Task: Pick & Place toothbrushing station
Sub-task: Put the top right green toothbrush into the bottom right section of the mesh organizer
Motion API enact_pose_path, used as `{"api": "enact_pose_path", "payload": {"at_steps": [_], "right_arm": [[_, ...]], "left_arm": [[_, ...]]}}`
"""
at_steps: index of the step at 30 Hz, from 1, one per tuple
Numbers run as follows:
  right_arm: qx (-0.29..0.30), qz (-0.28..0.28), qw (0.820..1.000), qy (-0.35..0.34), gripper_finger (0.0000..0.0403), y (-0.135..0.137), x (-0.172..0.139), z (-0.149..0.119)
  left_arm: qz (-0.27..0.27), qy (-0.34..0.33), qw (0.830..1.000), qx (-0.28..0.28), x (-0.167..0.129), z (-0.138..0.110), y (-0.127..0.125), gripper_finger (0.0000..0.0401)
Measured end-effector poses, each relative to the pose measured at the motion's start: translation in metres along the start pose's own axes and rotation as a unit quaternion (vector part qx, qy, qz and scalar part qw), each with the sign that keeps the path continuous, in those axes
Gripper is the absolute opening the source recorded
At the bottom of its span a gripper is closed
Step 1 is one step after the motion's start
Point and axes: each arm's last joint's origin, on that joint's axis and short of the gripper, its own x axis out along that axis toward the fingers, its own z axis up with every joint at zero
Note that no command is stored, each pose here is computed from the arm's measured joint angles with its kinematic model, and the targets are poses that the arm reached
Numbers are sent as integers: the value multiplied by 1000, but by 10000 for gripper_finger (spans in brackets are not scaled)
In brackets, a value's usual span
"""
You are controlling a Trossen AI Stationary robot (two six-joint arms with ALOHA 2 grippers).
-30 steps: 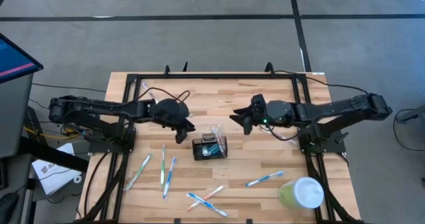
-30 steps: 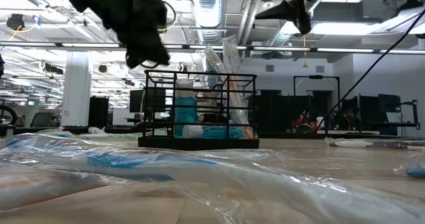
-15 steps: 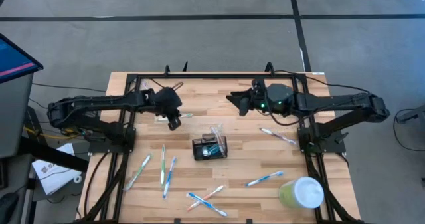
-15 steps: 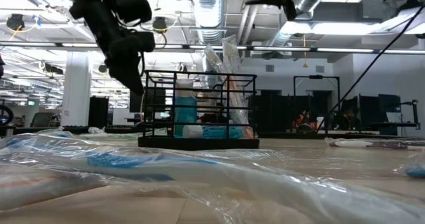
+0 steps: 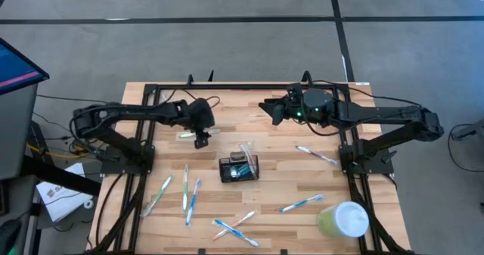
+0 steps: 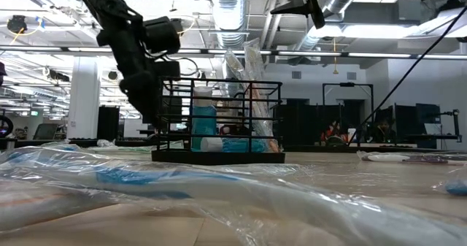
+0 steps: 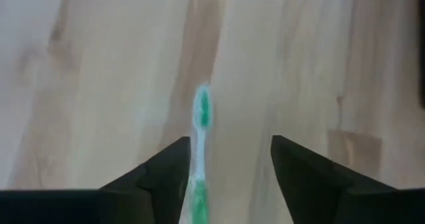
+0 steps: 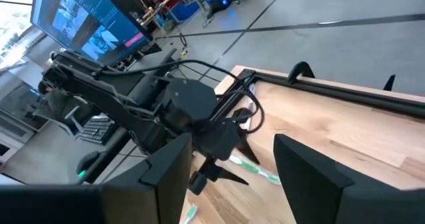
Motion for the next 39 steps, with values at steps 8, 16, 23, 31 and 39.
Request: {"api": "enact_pose_path", "payload": {"at_steps": [8,16,23,31,39], "right_arm": [[-3,7,1000,8,204,2,-1,-2],[-6,2,1000,20,204,1,-1,-4],[-5,2,1000,20,204,1,-1,-4],[-5,2,1000,19,205,1,-1,-4],[-5,2,1000,19,204,1,-1,-4]], "left_arm": [[6,17,1000,-7,16,-1,3,215],[0,36,999,-10,26,-5,4,210],[0,58,998,-21,33,-26,4,209],[1,46,999,-20,38,-36,2,209],[-3,39,999,-20,39,-35,2,199]]}}
